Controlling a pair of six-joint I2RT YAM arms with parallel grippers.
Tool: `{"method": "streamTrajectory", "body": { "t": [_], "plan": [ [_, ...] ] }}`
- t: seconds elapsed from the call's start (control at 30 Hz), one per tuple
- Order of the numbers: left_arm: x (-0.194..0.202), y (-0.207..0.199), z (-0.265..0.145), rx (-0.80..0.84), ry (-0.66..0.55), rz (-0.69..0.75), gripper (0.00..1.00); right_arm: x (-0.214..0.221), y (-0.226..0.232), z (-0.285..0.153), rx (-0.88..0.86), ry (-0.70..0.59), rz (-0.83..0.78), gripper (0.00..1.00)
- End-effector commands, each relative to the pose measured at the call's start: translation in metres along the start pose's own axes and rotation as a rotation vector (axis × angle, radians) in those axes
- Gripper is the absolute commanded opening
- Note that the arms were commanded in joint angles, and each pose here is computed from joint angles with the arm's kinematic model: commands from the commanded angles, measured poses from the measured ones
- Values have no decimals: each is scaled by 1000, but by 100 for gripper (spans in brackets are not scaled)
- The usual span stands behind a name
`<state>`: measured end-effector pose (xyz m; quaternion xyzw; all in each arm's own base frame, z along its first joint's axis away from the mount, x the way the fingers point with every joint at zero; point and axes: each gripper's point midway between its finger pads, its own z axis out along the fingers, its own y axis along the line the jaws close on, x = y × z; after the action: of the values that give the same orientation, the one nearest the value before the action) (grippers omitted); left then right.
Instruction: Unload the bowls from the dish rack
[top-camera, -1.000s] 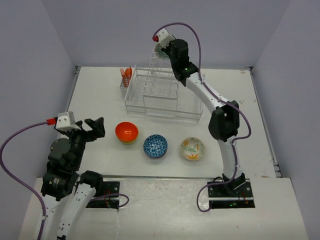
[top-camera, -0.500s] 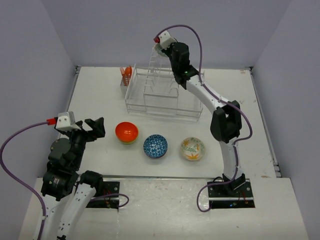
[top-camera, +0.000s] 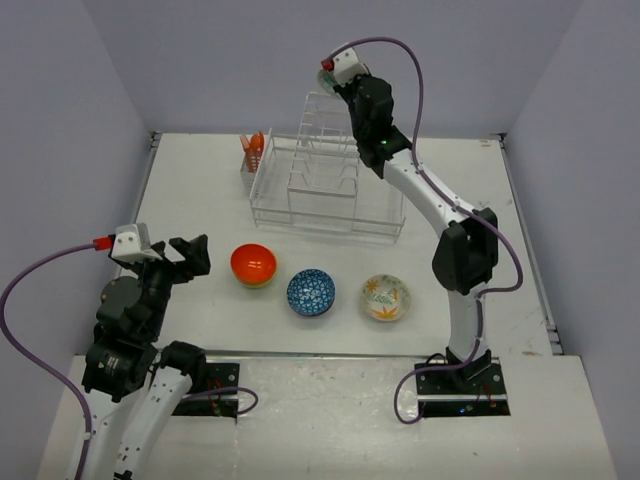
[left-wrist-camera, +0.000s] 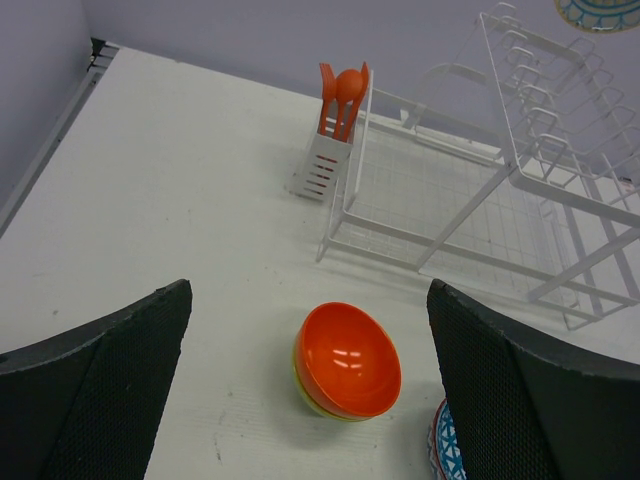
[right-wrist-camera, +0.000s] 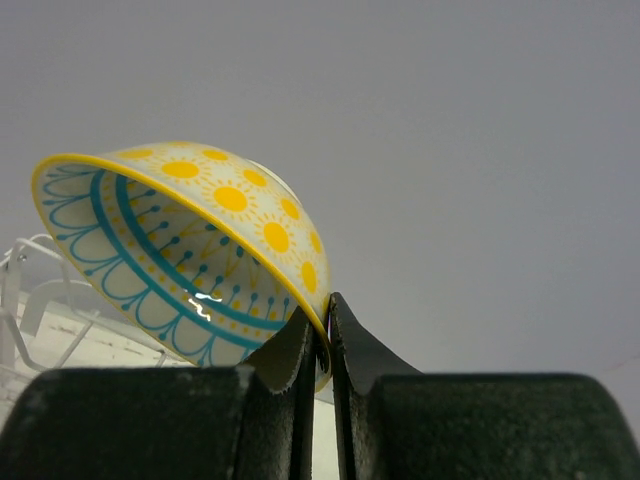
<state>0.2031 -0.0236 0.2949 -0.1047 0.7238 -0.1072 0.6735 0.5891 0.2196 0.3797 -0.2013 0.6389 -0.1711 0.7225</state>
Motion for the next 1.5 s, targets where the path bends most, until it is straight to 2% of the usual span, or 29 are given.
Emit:
{"method": "streamTrajectory", "body": {
  "t": [0.0, 0.17, 0.2, 0.27, 0.3, 0.33, 0.37, 0.5, 0.53, 0.57, 0.6, 0.63, 0.67, 0.7, 0.77, 0.9, 1.0, 1.27, 1.37, 1.47],
  "plan": [
    [-5, -3, 0, 17, -25, 2, 100, -72, -66, -22, 142, -152, 152, 0],
    [-7, -2, -1, 14, -32, 0, 100, -82, -84, -52, 139, -138, 326, 0],
    [-8, -2, -1, 13, -35, 0, 100, -101, -110, -75, 157, -176, 377, 0],
    [-7, -3, -1, 15, -30, 2, 100, -84, -107, -96, 137, -134, 452, 0],
    [-7, -3, 0, 18, -29, 4, 100, -62, -96, -107, 100, -61, 447, 0],
    [-6, -4, 0, 19, -24, 5, 100, -76, -118, -135, 99, -81, 498, 0],
    [-6, -4, 0, 21, -23, 7, 100, -72, -116, -149, 75, -51, 577, 0],
    [-6, -5, 0, 27, -21, 7, 100, -31, -116, -227, 22, 117, 767, 0],
    [-6, -4, 0, 21, -23, 7, 100, 5, -99, -248, -5, 240, 750, 0],
    [-7, -4, 0, 18, -25, 5, 100, 5, -109, -276, -3, 241, 845, 0],
    [-7, -2, -1, 12, -26, 2, 100, 16, -104, -291, -19, 280, 868, 0],
    [-8, -1, -2, 4, -31, -2, 100, 51, -82, -314, -64, 409, 849, 0],
    [-8, 0, -2, -2, -35, -4, 100, 58, -81, -335, -74, 433, 915, 0],
    [-9, 2, -4, -9, -40, -8, 100, 92, -63, -354, -92, 551, 897, 0],
    [-10, 2, -5, -8, -47, -10, 100, 103, -40, -381, -195, 600, 965, 0],
    [-12, 1, -7, 2, -54, -13, 100, 157, 7, -415, -290, 807, 957, 0],
    [-13, 0, -8, 7, -60, -13, 100, 180, 26, -426, -306, 909, 955, 0],
    [-19, 3, -17, 10, -100, -34, 100, 209, 53, -444, -353, 1034, 949, 0],
    [-19, 2, -18, 11, -104, -35, 100, 210, 63, -446, -400, 1084, 944, 6],
    [-19, 2, -18, 10, -101, -36, 100, 219, 68, -446, -398, 1129, 910, 6]
  ]
}}
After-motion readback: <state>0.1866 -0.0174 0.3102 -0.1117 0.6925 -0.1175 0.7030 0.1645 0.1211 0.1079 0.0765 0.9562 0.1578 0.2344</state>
